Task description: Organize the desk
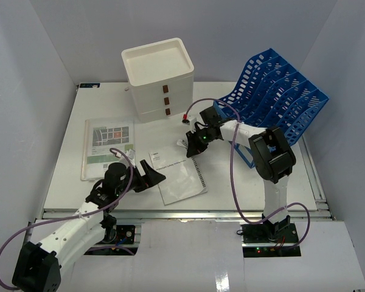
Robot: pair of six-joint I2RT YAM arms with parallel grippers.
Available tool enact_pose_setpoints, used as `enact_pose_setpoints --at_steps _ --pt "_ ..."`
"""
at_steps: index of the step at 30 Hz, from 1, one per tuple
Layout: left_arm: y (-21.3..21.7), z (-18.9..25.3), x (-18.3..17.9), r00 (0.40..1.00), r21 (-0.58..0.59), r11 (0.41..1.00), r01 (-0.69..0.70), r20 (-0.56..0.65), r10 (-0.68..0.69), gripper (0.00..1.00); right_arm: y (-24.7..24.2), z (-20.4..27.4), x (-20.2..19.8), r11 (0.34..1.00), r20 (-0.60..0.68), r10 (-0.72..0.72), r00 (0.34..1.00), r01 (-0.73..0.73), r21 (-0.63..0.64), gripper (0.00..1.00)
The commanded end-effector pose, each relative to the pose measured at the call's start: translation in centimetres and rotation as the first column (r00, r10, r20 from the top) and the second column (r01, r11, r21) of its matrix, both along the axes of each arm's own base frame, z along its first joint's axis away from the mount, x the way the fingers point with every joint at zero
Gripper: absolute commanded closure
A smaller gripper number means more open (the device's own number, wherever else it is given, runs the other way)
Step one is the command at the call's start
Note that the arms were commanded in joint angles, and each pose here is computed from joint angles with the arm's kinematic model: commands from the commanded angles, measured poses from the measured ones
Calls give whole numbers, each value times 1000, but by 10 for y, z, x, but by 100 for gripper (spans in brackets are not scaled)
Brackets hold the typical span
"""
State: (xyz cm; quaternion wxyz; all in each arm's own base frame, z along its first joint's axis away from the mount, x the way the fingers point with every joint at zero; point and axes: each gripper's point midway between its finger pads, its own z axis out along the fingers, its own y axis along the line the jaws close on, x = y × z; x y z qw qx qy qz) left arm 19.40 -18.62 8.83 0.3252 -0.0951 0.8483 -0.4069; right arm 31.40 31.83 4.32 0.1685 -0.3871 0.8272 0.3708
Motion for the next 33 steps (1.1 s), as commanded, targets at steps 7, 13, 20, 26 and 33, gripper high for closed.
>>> enact_pose_setpoints --at_steps 7,13,20,26,33 --pt "2 -21 19 999 50 998 -37 12 37 2 -24 88 -6 972 129 56 990 -83 220 92" --pt "-23 -16 34 994 -7 998 69 88 -68 2 -25 124 -38 927 160 129 979 -176 330 92" --pt "-53 14 48 940 -84 970 227 281 -196 2 -29 144 -65 882 186 190 964 -251 399 92" --pt "-71 43 48 863 -111 927 359 417 -284 15 -34 136 -72 888 198 192 961 -256 382 92" --pt "-81 67 39 786 -105 878 467 503 -359 66 -47 128 -63 935 297 161 941 -242 259 83"
